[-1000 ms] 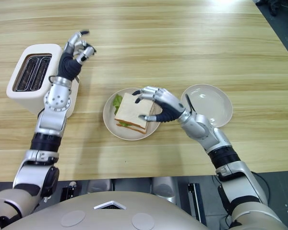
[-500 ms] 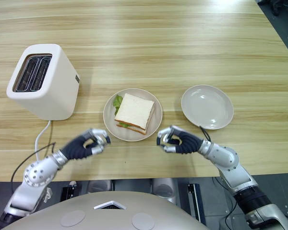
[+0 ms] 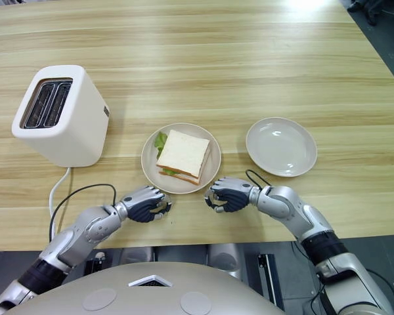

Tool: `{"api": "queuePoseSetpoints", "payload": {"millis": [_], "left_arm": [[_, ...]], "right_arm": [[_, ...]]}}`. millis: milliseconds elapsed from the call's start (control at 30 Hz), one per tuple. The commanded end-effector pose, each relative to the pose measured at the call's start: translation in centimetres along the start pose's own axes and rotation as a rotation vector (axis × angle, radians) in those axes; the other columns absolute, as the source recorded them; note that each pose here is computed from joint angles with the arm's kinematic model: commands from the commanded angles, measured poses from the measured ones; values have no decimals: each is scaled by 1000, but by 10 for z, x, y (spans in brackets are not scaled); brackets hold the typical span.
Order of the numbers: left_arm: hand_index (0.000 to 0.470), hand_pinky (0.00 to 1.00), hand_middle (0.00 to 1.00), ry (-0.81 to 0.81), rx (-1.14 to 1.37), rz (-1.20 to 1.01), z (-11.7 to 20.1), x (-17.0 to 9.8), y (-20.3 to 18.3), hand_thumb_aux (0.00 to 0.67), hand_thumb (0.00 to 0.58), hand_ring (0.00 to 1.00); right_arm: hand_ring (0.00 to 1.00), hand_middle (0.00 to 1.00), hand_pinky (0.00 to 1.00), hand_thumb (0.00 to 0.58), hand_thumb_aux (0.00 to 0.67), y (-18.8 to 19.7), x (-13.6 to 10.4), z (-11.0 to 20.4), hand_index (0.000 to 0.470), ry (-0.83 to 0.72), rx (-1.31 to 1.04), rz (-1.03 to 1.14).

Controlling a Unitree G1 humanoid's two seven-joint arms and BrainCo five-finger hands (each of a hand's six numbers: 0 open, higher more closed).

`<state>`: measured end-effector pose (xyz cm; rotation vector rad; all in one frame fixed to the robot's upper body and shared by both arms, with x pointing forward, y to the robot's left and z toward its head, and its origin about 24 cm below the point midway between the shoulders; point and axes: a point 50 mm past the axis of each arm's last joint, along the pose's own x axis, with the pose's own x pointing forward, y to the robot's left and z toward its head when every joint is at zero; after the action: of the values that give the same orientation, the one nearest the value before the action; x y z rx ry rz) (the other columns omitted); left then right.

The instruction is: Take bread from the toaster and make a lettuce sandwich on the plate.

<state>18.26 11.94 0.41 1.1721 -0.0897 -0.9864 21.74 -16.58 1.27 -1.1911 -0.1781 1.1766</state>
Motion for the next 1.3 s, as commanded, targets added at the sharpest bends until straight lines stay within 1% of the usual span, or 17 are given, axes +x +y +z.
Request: {"api": "queuePoseSetpoints", "payload": {"millis": [33, 167, 267, 400, 567, 700, 833, 933, 1033, 1067, 1100, 1133, 1167, 1200, 1267, 1300], "left_arm": [[460, 1000, 1000, 83, 42, -83, -22, 14, -9, 670, 580, 1000], [460, 1000, 1000, 121, 68, -39, -42, 31, 11, 670, 580, 1000], [460, 1000, 1000, 176, 104, 25, -60, 42, 32, 670, 580, 1000], [460, 1000, 1000, 248, 87, 102, -84, 55, 55, 670, 580, 1000], [460, 1000, 1000, 296, 44, 150, -97, 70, 70, 670, 580, 1000], [460, 1000, 1000, 318, 5, 193, -99, 78, 78, 670, 580, 1000], [460, 1000, 1000, 313, -25, 203, -96, 84, 76, 670, 580, 1000], [460, 1000, 1000, 292, -34, 225, -94, 83, 76, 670, 580, 1000], [460, 1000, 1000, 260, -42, 292, -95, 77, 81, 670, 580, 1000], [460, 1000, 1000, 240, -45, 325, -93, 74, 84, 670, 580, 1000], [460, 1000, 1000, 217, -55, 361, -91, 71, 86, 670, 580, 1000], [133, 145, 145, 176, -88, 437, -87, 65, 90, 194, 288, 145], [133, 145, 145, 151, -110, 488, -84, 60, 92, 194, 288, 145], [0, 0, 0, 128, -133, 535, -80, 55, 94, 0, 0, 0], [0, 0, 0, 93, -204, 626, -72, 45, 97, 0, 0, 0], [0, 0, 0, 58, -258, 692, -65, 39, 99, 0, 0, 0]], "right_arm": [[1000, 1000, 1000, 580, 670, -2, 18, -7, 460, 39, -56, 38], [1000, 1000, 1000, 580, 670, -13, 39, -15, 460, 59, -93, 46], [1000, 1000, 1000, 580, 670, -21, 49, -24, 460, 101, -109, 60], [1000, 1000, 1000, 580, 670, -37, 66, -34, 460, 136, -95, 30], [1000, 1000, 1000, 580, 670, -54, 83, -46, 460, 210, -74, -26], [1000, 1000, 1000, 580, 670, -63, 87, -53, 460, 271, -60, -72], [1000, 1000, 1000, 580, 670, -69, 88, -57, 460, 314, -49, -123], [1000, 1000, 1000, 580, 670, -70, 86, -56, 460, 295, -43, -163], [1000, 1000, 1000, 580, 670, -72, 84, -51, 460, 213, -50, -226], [569, 569, 569, 579, 646, -73, 82, -48, 444, 169, -41, -255], [0, 0, 0, 491, 407, -74, 80, -44, 280, 122, -32, -286], [0, 0, 0, 0, 0, -77, 75, -40, 0, 57, -15, -349], [0, 0, 0, 0, 0, -79, 72, -37, 0, 16, -4, -392], [0, 0, 0, 0, 0, -81, 68, -34, 0, -23, 7, -442], [0, 0, 0, 0, 0, -86, 61, -29, 0, -87, 25, -530], [0, 0, 0, 0, 0, -89, 57, -23, 0, -140, 52, -616]]}}
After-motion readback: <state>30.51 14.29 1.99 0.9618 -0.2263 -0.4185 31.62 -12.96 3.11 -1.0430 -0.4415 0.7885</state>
